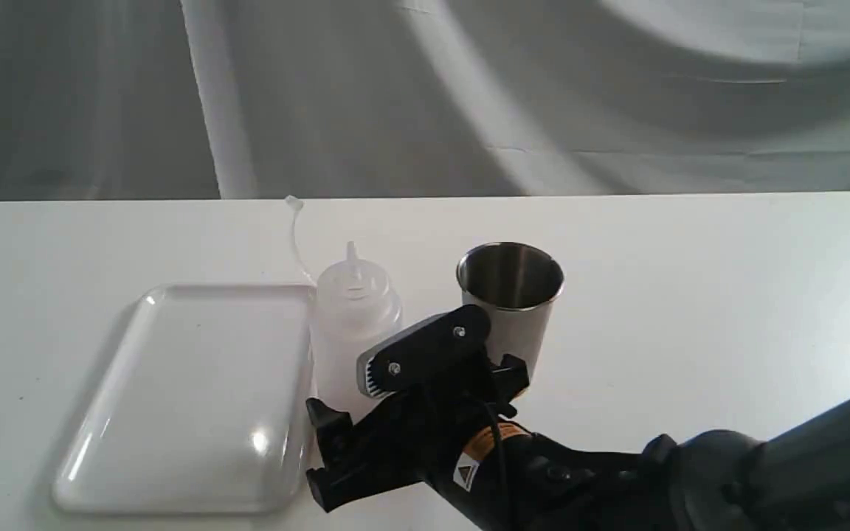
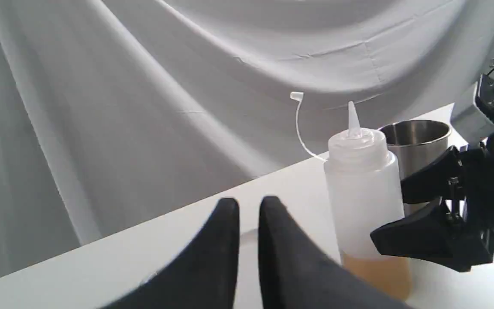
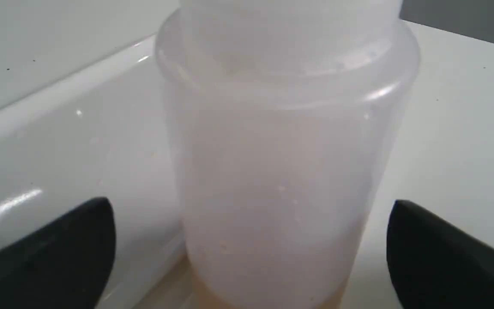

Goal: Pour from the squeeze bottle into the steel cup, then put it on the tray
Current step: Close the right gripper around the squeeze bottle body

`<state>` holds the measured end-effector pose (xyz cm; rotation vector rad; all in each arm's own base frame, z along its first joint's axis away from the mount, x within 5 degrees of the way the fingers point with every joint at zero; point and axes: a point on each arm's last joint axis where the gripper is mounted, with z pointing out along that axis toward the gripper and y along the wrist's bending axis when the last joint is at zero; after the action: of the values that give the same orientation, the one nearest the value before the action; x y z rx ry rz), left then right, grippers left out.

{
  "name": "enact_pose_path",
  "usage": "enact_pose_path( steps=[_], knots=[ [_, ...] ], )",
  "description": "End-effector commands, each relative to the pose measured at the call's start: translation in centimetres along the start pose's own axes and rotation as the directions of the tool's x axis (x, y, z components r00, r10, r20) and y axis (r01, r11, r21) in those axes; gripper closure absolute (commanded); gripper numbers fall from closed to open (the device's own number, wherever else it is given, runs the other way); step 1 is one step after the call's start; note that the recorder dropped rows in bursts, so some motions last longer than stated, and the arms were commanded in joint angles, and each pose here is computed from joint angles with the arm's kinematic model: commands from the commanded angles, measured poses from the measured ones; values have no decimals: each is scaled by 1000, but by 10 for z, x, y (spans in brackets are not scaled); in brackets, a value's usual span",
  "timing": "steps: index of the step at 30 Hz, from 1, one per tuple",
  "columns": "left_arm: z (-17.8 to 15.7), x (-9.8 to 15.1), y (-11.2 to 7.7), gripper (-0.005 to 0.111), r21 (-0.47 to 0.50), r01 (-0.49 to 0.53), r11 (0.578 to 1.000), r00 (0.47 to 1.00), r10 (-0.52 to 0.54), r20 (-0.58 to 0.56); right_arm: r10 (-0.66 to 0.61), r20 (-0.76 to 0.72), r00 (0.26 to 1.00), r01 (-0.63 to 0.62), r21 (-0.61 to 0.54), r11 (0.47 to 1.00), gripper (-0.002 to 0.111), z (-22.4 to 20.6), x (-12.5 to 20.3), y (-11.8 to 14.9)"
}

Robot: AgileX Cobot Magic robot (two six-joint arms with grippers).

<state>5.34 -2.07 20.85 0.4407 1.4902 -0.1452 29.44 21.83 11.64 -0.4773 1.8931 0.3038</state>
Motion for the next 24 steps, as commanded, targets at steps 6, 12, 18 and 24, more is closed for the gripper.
enact_pose_path(
  steps=[6,12,18,24],
  knots=[
    [0,1,0,98,0,5,1000,1000,-5,-1,8,6,1000,-8,22,1000,24,1,-2,-6],
    [0,1,0,98,0,5,1000,1000,-5,-1,10,10,1000,-10,28,1000,24,2,-2,-8],
    [0,1,0,98,0,5,1000,1000,-5,-1,-2,11,1000,2,32,999,24,9,1,-8],
    [0,1,0,98,0,5,1000,1000,-5,-1,-1,9,1000,1,21,1000,24,24,-4,-4]
  ],
)
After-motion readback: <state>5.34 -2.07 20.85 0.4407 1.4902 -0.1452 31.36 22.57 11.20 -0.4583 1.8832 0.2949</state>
